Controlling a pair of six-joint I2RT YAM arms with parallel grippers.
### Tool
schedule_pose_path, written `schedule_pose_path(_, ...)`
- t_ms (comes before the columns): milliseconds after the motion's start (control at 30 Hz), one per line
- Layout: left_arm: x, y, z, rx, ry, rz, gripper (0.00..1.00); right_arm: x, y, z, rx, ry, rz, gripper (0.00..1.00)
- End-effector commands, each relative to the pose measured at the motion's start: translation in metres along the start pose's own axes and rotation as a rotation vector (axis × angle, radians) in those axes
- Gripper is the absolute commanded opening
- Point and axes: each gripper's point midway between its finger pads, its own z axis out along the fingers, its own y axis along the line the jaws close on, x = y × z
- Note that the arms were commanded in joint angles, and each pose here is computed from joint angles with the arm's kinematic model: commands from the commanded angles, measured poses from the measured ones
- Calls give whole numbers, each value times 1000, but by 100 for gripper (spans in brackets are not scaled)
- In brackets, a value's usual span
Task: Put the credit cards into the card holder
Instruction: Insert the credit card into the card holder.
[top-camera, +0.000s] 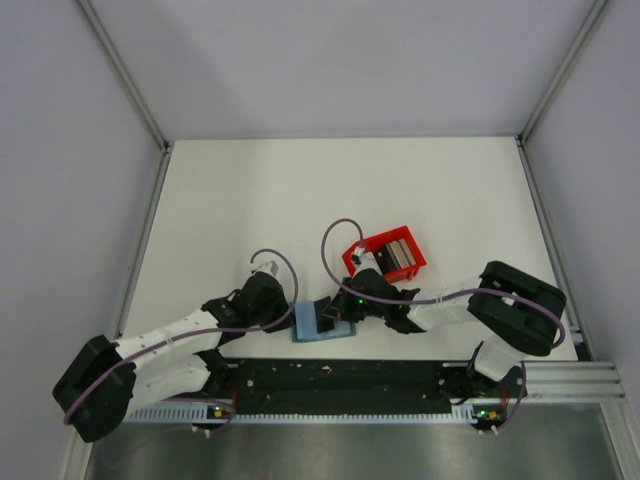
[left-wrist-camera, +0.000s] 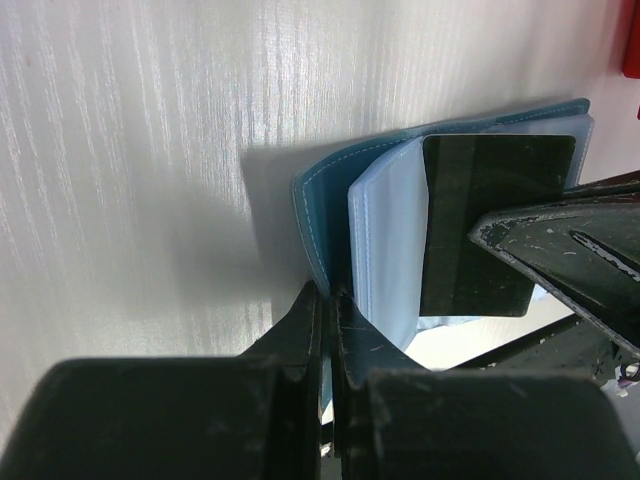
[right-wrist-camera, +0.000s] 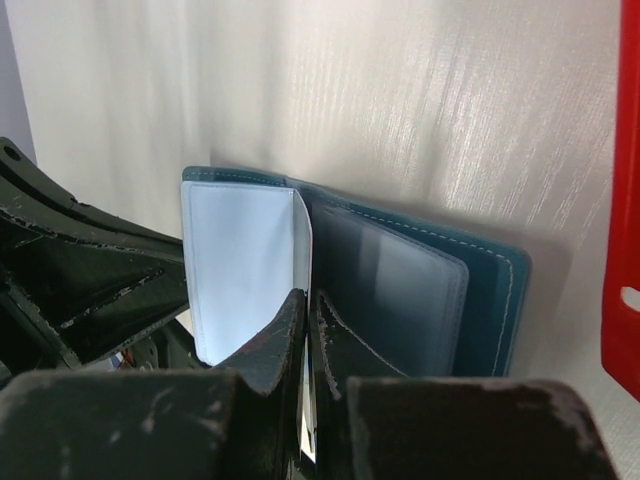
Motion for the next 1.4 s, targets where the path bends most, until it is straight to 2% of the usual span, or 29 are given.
schedule_pose_path(0, 14, 29, 6, -96, 29, 1, 0, 38, -42, -4, 106, 121, -21, 0)
schedule_pose_path(200, 13, 30, 6, -103, 24, -6, 0, 37, -43, -12, 103, 102, 1, 0)
schedule_pose_path(500, 13, 31, 5, -109, 24, -8, 0, 44, -44, -11, 106, 148, 11, 0)
schedule_pose_path(733, 14, 32, 6, -110, 26, -2, 0, 45, -55, -6, 182, 184, 37, 0)
schedule_pose_path(1000, 14, 31, 6, -107, 27, -5, 0, 30, -66, -9, 269, 133, 28, 0)
schedule_pose_path(1267, 14, 31, 6, -104, 29, -2, 0, 44, -74, -2, 283, 202, 30, 0)
schedule_pose_path(1367, 14, 30, 6, -103, 27, -5, 0, 45, -76, -4, 309, 210, 9, 3)
